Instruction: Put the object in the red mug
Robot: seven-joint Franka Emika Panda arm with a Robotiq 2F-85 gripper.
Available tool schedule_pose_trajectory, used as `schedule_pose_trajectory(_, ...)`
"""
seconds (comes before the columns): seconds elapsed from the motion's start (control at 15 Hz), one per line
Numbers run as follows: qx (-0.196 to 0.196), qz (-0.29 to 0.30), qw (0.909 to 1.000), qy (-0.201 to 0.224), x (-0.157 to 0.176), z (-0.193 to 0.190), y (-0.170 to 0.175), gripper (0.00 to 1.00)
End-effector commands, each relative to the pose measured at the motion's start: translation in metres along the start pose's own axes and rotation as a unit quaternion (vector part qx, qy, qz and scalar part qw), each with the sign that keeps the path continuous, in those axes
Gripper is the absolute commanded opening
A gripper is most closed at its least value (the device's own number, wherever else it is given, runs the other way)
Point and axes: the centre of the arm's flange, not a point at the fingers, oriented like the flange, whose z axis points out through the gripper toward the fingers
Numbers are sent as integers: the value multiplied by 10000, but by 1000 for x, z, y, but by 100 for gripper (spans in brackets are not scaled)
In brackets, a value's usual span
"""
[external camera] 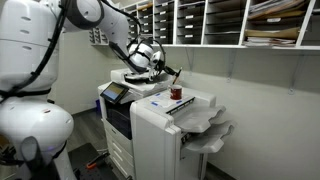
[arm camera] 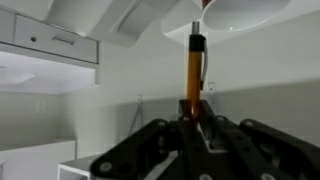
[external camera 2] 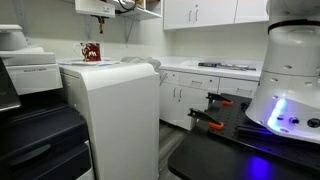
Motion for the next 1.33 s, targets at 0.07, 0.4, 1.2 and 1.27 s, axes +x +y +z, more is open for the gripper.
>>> schedule_pose_trajectory(0.07,54,-100,9978,659,-14,34,-22,4)
schedule_pose_trajectory(0.4,347,-292,9951,873,-33,62,-45,4)
schedule_pose_trajectory(1.2,689,656,9926,-753,-5,2,-38,78)
schedule_pose_trajectory(1.27,727,737,9893,-1032,10,-7,-32,84)
